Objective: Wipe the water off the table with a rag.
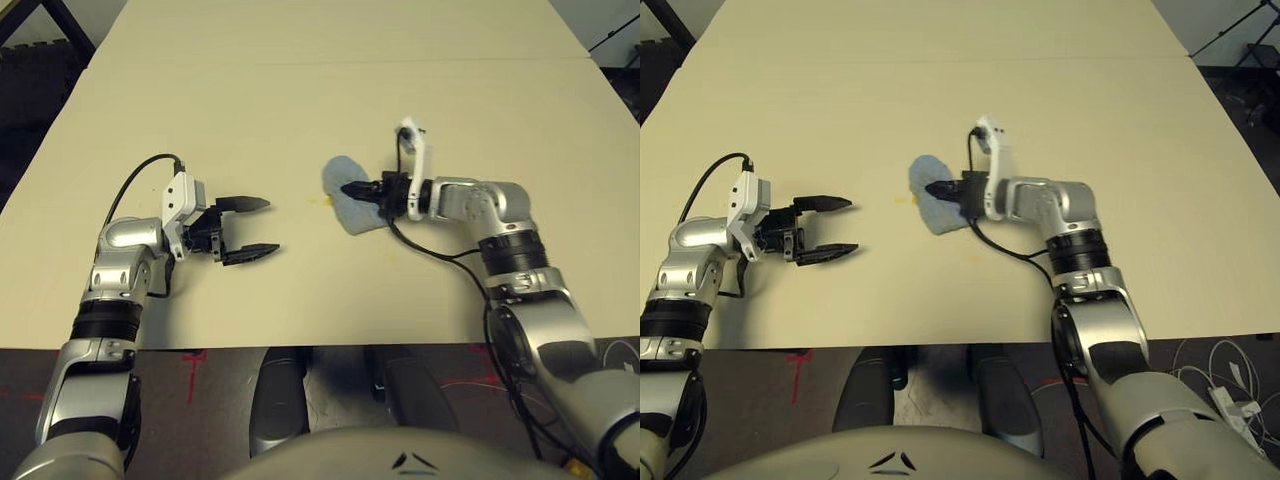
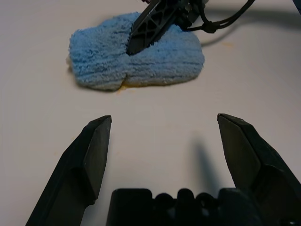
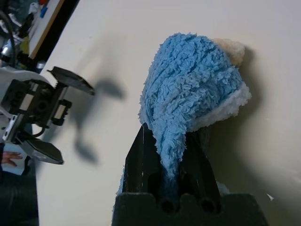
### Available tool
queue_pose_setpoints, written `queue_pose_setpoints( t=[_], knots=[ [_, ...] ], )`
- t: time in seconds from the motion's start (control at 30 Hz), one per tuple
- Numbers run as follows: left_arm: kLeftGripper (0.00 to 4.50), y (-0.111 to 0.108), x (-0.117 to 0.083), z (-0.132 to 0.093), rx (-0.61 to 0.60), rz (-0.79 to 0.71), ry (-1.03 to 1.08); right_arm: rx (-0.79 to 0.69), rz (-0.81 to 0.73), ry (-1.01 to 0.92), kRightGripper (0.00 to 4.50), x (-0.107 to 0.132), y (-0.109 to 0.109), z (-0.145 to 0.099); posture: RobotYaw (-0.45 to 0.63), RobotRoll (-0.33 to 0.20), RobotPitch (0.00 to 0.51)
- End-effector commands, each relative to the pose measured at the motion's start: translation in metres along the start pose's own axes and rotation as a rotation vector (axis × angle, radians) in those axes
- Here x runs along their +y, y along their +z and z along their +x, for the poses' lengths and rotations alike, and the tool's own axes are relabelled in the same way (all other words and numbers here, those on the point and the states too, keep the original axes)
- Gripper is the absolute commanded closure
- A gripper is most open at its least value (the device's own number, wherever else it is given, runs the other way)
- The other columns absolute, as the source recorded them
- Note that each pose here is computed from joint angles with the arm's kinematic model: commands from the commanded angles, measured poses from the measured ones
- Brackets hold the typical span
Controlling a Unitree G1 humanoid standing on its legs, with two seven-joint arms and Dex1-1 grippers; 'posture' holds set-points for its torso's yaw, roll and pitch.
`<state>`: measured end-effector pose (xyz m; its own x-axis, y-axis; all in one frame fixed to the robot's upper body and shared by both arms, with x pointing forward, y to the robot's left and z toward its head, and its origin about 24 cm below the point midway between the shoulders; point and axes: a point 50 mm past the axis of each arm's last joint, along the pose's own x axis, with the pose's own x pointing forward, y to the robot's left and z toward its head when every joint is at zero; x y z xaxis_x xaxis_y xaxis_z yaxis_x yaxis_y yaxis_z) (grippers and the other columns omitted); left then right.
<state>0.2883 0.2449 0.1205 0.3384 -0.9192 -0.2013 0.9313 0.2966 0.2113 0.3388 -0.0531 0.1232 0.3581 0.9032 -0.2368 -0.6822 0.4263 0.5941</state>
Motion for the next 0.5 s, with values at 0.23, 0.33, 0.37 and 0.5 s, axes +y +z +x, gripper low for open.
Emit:
queue_pose_setpoints(
  t=[0.23,0.33,0.37,0.5],
  knots=[
    [0.0,-0.003,0.0,-0.001,0.025,-0.016,0.002,0.126,0.038,0.102,4.4,0.021,-0.029,0.03,0.18,0.0,0.206],
    [0.0,-0.003,0.0,0.0,0.026,-0.015,0.0,0.124,0.035,0.067,4.4,0.01,-0.027,0.013,0.18,0.0,0.205],
    [0.0,-0.003,0.001,0.0,0.026,-0.015,-0.001,0.123,0.034,0.055,4.4,0.007,-0.027,0.008,0.17,0.0,0.204],
    [0.0,-0.004,0.002,0.003,0.023,-0.013,-0.003,0.106,0.031,-0.02,4.4,-0.009,-0.024,-0.02,0.16,0.0,0.203]
  ],
)
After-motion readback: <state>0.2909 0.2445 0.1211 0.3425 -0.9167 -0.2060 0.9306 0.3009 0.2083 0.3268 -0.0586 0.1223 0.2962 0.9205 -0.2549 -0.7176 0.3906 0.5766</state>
